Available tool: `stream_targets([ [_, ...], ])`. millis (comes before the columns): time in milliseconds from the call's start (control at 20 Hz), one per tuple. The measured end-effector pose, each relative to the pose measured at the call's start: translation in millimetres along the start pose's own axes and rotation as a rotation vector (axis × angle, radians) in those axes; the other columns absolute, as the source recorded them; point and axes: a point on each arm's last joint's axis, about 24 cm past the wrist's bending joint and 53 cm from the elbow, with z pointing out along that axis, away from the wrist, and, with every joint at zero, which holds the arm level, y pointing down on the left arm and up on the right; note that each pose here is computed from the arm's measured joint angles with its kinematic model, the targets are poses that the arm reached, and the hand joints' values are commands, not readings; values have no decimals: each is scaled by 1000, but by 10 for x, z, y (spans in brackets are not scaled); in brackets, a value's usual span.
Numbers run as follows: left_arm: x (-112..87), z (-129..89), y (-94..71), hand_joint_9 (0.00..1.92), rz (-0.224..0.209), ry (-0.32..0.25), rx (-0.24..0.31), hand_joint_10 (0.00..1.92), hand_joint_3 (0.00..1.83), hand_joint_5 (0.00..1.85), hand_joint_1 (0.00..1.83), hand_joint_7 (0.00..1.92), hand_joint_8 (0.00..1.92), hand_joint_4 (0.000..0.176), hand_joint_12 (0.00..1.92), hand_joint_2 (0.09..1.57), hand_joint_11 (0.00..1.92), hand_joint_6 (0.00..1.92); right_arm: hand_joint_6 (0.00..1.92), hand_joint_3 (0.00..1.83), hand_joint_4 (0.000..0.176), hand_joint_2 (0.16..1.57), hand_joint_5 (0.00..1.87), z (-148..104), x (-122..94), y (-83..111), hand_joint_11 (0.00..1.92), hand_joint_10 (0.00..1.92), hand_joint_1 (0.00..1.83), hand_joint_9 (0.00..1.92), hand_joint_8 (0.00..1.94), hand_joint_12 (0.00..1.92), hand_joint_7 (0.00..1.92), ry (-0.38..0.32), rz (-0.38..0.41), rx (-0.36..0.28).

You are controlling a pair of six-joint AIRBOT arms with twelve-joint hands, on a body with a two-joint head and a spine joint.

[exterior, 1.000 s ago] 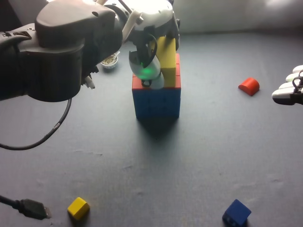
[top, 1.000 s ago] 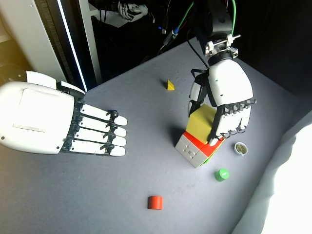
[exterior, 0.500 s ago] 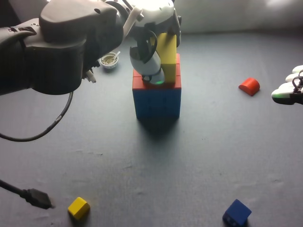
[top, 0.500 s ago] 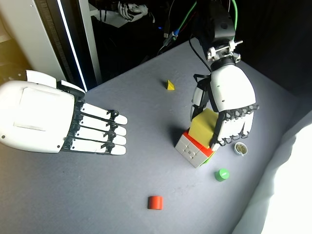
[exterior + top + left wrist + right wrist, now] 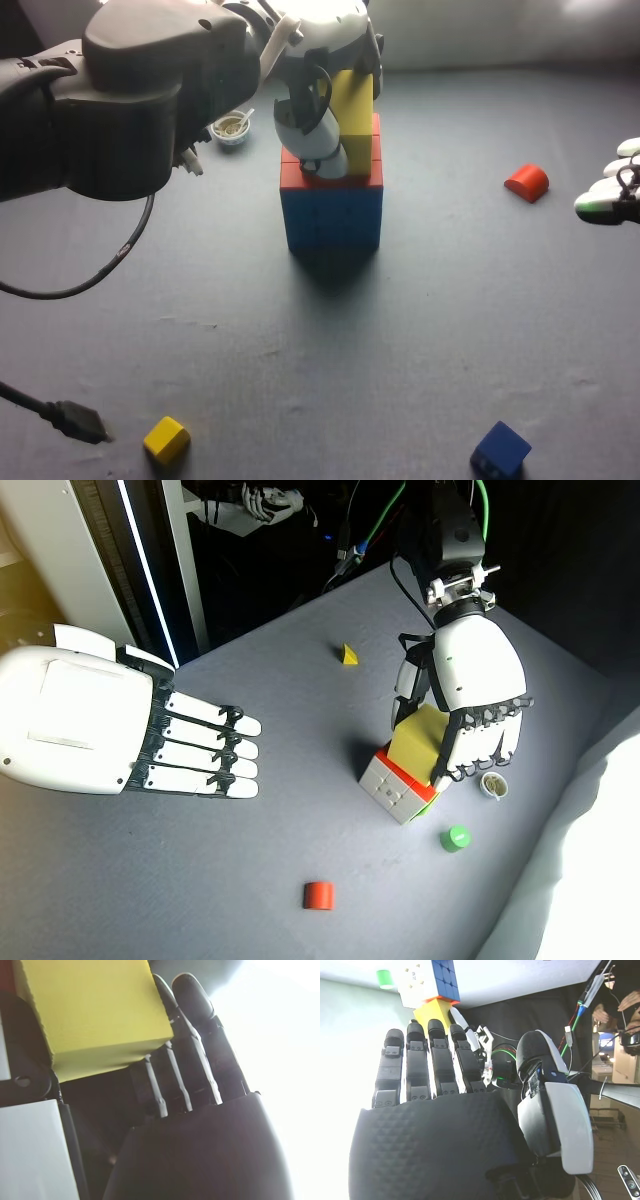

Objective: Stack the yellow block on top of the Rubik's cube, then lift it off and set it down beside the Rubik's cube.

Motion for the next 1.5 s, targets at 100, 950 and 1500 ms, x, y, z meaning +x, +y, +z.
stream_targets([
  [100, -1, 4, 11, 665, -3, 1, 0, 551, 2, 646, 1129, 780, 258, 0, 1352, 1102, 194, 194, 9, 0, 0, 1347, 98, 0, 0, 0, 0, 7, 0, 54, 7, 0, 95, 0, 0, 0],
  [950, 74, 7, 92, 120, 7, 16, -15, 9, 0, 31, 399, 70, 7, 0, 497, 973, 0, 4, 9, 5, 0, 1368, 108, -7, -16, -16, 0, 5, 0, 62, 5, 0, 109, -3, -2, 3],
  [1500, -191, -164, 337, 0, 14, -14, -57, 0, 0, 0, 340, 0, 0, 0, 143, 909, 0, 0, 13, 0, 0, 1356, 103, -9, -25, -19, 0, 10, 0, 63, 10, 0, 104, -5, 31, 3],
])
